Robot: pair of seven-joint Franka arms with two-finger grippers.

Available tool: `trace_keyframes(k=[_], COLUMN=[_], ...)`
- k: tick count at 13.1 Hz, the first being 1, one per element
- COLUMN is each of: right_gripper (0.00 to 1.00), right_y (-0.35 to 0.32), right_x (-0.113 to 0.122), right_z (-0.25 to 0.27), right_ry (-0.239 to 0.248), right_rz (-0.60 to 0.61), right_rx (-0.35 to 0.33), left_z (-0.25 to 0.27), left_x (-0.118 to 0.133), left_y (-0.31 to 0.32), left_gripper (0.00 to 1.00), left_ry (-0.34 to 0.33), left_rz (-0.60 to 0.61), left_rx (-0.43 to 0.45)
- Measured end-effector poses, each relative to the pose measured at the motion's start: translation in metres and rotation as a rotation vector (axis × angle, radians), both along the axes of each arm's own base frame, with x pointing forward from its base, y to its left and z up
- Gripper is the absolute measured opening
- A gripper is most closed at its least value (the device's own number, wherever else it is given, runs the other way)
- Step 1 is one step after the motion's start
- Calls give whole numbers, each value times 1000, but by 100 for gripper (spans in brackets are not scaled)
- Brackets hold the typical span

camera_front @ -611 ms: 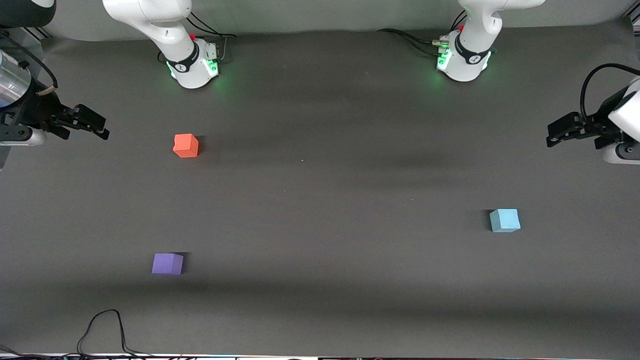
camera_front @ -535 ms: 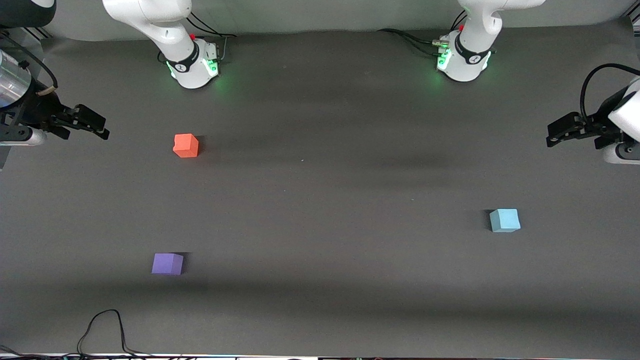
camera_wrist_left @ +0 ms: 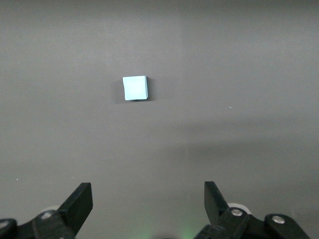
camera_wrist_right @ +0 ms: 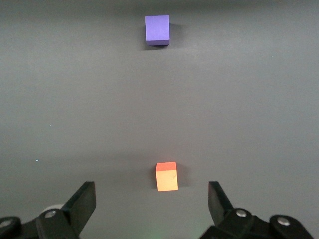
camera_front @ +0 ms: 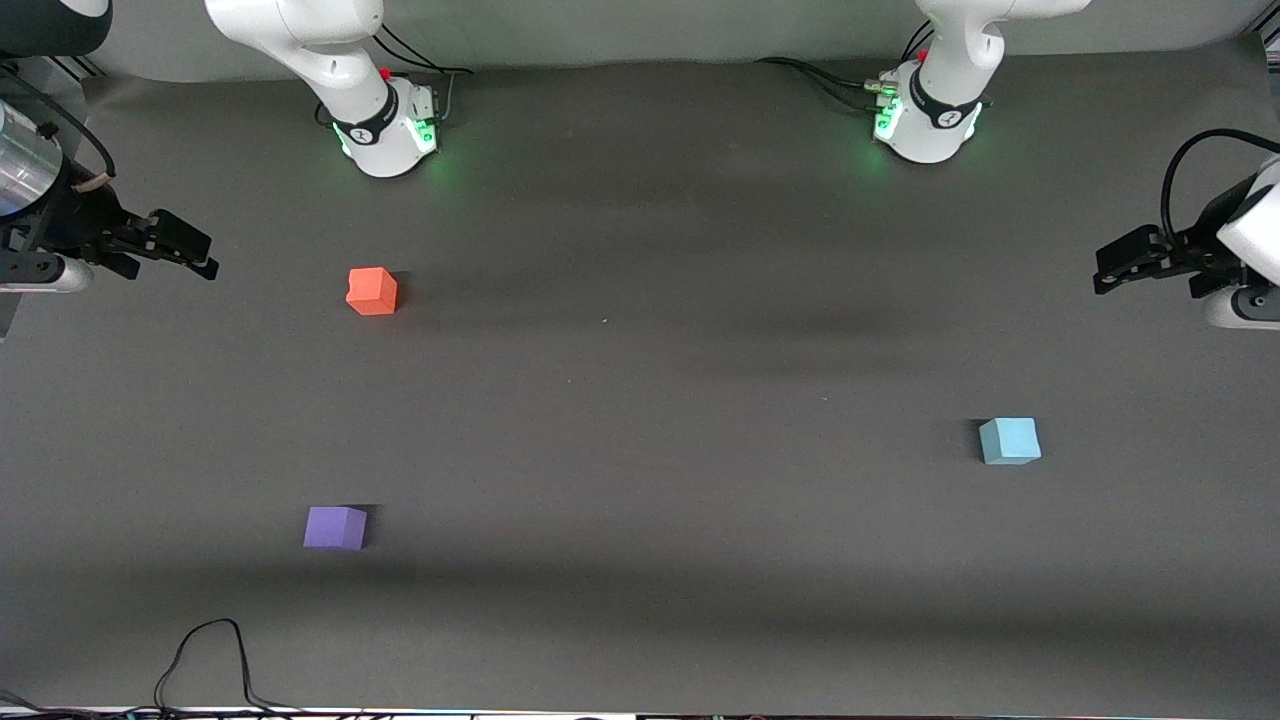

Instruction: Place blue block between orange and purple blocks

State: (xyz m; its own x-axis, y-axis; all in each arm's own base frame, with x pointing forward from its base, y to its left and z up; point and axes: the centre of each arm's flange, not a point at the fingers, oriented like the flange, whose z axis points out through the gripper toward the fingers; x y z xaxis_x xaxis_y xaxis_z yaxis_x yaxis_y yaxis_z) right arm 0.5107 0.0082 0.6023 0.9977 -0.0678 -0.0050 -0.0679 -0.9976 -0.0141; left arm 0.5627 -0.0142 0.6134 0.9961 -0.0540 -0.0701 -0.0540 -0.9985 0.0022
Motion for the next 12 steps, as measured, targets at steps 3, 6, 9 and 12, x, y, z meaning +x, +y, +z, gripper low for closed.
trace_keyframes(k=[3, 6, 9, 12], right_gripper=[100, 100, 100, 100], right_y=[-2, -4, -4, -5], right_x=[0, 0, 0, 0], right_z=[0, 0, -1, -1], right_ry=[-1, -1, 0, 1], right_rz=[-4, -6, -7, -9], right_rx=[1, 1, 1, 1], left_z=[-9, -23, -40, -91], left_x=[6, 13, 24, 40], left_y=[38, 69, 65, 62], left_gripper=[100, 100, 100, 100], left_ry=[-2, -2, -20, -53], left_rz=[14, 20, 11, 3], left_rx=[-2, -4, -3, -1])
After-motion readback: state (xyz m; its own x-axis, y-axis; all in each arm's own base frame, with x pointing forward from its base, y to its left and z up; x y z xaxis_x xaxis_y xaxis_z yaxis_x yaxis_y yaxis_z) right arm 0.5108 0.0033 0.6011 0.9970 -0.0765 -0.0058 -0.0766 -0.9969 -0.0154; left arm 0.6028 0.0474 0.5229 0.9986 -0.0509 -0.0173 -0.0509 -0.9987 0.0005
